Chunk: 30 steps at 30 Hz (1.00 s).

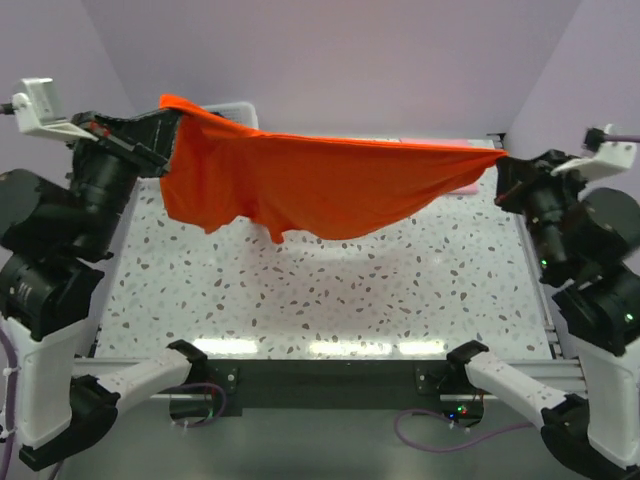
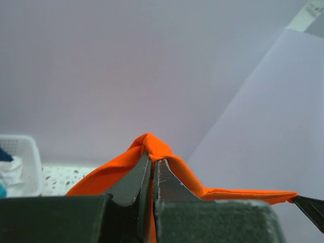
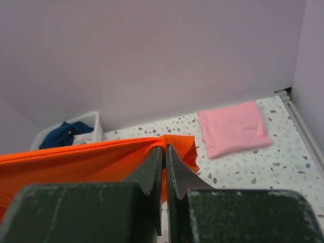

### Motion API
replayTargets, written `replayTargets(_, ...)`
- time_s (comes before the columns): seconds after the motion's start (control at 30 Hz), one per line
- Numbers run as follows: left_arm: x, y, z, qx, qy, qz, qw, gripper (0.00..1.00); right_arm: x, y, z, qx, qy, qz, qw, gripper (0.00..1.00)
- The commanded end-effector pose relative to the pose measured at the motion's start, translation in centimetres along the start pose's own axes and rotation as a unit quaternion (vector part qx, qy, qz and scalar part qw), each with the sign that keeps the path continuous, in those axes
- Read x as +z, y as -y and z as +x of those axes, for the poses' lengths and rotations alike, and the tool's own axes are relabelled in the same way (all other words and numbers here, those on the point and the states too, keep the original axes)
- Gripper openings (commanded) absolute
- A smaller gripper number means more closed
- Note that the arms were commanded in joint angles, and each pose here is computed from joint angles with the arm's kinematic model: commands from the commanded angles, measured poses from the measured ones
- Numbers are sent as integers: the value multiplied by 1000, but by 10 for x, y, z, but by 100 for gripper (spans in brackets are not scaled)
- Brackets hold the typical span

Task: Fold and stack the t-shirts
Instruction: Flatten the tshirt out

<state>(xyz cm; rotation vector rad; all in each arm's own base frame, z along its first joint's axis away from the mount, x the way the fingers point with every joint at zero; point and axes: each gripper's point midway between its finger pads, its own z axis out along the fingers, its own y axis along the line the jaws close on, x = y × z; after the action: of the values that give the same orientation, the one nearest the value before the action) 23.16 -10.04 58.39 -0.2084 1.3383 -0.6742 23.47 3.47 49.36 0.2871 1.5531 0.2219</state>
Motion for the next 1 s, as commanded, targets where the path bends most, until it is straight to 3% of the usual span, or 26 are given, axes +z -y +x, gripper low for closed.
replayTargets(0.0,-25,46,-48,24,41,107,993,0,-38,-5,-35,-6,29,-55,998,0)
replayTargets(0.2,-75,85,-88,18,74,207,975,0,-86,-14,-67,16,65,-130,989,0)
replayTargets(0.33,-82,84,-93,16,82,208,975,0,-94,-13,-72,19,68,-135,988,0)
replayTargets(0.43,-65,74,-79,20,67,180,981,0,-86,-9,-67,14,60,-116,991,0)
replayTargets(0.53,-26,51,-44,27,33,122,992,0,-59,-3,-51,-3,44,-70,997,0)
replayTargets(0.67,47,-15,51,58,-53,-19,997,0,2,25,4,-58,-8,61,996,0)
replayTargets(0.77,98,-81,141,108,-131,-144,975,3,48,49,63,-124,-59,159,978,0)
replayTargets(0.8,117,-108,191,127,-178,-184,958,6,64,53,77,-135,-66,177,973,0)
replayTargets(0.87,132,-137,245,154,-227,-219,936,26,107,74,146,-151,-156,180,959,0)
replayTargets(0.9,144,-163,296,173,-276,-240,914,37,124,78,167,-130,-176,174,960,0)
replayTargets(0.93,151,-173,311,181,-287,-254,906,72,145,83,207,-131,-225,164,951,0)
replayTargets(0.97,156,-184,325,186,-300,-271,896,84,155,101,228,-131,-245,183,943,0)
